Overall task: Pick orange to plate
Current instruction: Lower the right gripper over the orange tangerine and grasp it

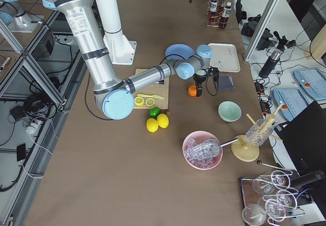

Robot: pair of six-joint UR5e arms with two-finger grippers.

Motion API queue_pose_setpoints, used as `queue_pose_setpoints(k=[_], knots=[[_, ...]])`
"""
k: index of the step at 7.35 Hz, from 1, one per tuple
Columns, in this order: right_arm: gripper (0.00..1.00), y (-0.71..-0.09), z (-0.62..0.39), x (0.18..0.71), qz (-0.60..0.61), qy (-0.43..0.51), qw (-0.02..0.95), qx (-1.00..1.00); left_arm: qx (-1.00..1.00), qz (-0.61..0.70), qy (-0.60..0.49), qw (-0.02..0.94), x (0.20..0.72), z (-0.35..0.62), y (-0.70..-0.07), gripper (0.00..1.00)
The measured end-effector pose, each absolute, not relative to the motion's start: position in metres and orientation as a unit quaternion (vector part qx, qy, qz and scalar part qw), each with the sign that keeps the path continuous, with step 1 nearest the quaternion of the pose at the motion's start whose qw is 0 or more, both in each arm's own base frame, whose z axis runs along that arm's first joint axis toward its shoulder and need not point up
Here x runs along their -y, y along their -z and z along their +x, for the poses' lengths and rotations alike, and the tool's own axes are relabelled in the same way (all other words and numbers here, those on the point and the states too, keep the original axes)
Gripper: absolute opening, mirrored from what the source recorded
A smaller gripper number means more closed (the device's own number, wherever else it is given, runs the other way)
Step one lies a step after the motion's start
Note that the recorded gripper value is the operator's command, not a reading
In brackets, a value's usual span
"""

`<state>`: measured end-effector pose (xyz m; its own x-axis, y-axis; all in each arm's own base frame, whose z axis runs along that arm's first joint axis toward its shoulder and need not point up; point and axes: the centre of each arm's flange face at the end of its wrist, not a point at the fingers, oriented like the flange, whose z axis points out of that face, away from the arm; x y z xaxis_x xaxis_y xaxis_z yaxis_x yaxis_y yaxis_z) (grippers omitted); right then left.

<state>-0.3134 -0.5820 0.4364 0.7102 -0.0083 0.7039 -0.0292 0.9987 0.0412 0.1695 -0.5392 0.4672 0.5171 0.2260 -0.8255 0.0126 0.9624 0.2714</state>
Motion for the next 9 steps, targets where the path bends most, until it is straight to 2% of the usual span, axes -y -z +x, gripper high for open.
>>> queue_pose_setpoints(k=[5,6,7,9], knots=[[0.96,-0.445,-0.377,0.573,0.025,-0.016,0.924,0.381,-0.483,0.126,-0.067,0.864,0.533,0.160,-0.478,0.98],[0.69,-0.448,-0.383,0.568,0.025,-0.013,0.926,0.377,-0.483,0.126,-0.067,0.864,0.532,0.160,-0.480,0.98],[0.01,-0.449,-0.389,0.564,0.026,-0.011,0.927,0.374,-0.483,0.126,-0.067,0.864,0.531,0.160,-0.482,0.98],[0.00,-0.445,-0.398,0.558,0.024,-0.013,0.926,0.376,-0.482,0.126,-0.067,0.864,0.529,0.159,-0.484,0.98]])
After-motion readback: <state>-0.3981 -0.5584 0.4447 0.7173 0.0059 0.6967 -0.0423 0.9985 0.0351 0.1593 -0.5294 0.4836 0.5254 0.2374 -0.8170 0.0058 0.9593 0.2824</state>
